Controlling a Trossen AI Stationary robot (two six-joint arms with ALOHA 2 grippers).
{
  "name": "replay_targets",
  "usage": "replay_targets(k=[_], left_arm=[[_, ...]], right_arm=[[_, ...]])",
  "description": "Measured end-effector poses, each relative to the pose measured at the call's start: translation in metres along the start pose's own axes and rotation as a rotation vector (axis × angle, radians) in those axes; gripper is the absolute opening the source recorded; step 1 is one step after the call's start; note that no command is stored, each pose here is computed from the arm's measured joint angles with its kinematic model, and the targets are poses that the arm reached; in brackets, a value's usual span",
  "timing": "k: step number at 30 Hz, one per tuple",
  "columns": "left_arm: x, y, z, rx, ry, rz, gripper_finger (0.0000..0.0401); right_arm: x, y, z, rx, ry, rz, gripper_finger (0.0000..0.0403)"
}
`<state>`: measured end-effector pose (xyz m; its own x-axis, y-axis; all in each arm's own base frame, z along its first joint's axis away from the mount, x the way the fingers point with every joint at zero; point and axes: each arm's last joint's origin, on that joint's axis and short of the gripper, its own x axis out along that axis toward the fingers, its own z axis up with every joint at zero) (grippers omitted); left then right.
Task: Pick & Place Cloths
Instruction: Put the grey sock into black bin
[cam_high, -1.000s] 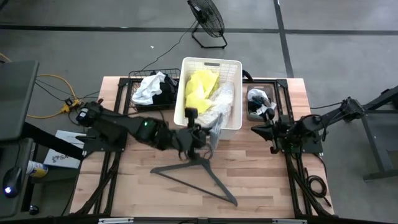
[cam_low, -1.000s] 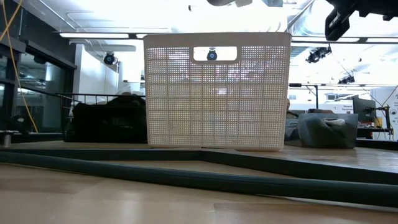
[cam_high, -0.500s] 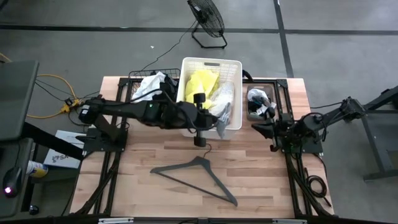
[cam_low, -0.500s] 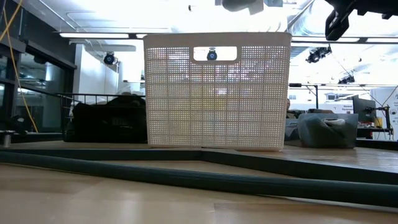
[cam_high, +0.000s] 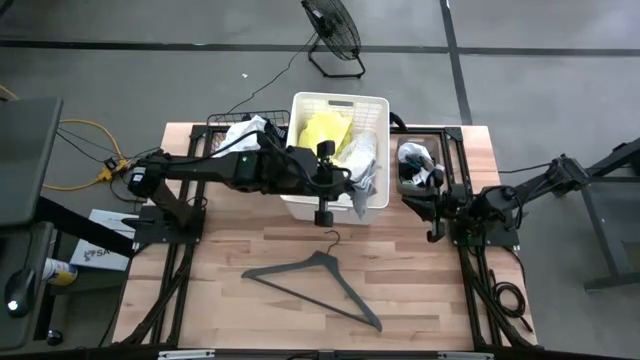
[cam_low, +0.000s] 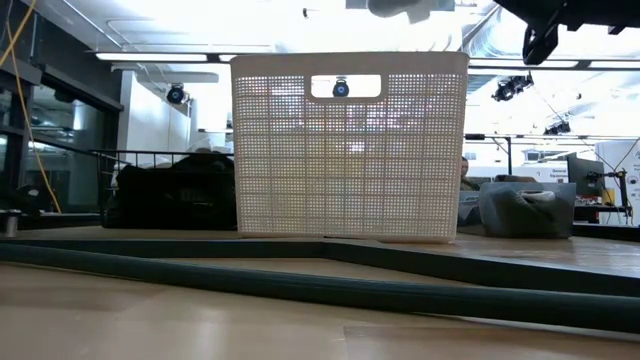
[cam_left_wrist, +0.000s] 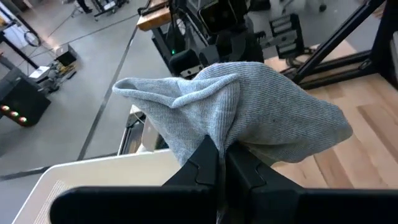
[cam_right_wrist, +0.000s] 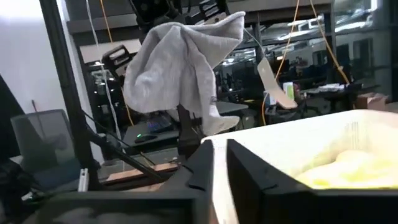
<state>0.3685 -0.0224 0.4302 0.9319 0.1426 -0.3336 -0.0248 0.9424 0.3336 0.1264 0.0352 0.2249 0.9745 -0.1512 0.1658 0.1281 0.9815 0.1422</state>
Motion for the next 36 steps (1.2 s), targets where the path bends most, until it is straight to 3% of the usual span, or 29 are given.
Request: replay_targets(k=[4, 12, 16, 20, 26, 36], left_arm=[[0.000, 0.002, 0.004, -0.007, -0.055, -0.029, 0.0003], [0.000, 0.003, 0.008, 0.005, -0.099, -0.039, 0.0003], [0.000, 0.003, 0.009, 0.007, -0.109, -0.034, 0.0003], [0.000, 0.003, 0.009, 0.007, -0.109, -0.034, 0.0003], [0.000, 0.003, 0.009, 0.007, -0.108, -0.032, 0.0003], [0.000, 0.003, 0.008, -0.002, -0.105, -0.034, 0.0003]], right_arm=[[0.003, 0.002, 0.003, -0.075, -0.041, -0.001, 0.0105], [0.017, 0.011, 0.006, -0.297, -0.173, 0.021, 0.0301], [0.025, 0.019, 0.006, -0.381, -0.242, 0.091, 0.0364], [0.043, 0.029, 0.011, -0.437, -0.228, 0.089, 0.0380], [0.084, 0.036, 0.024, -0.575, -0.194, -0.042, 0.0365], [0.128, 0.039, 0.035, -0.815, -0.159, -0.166, 0.0362]])
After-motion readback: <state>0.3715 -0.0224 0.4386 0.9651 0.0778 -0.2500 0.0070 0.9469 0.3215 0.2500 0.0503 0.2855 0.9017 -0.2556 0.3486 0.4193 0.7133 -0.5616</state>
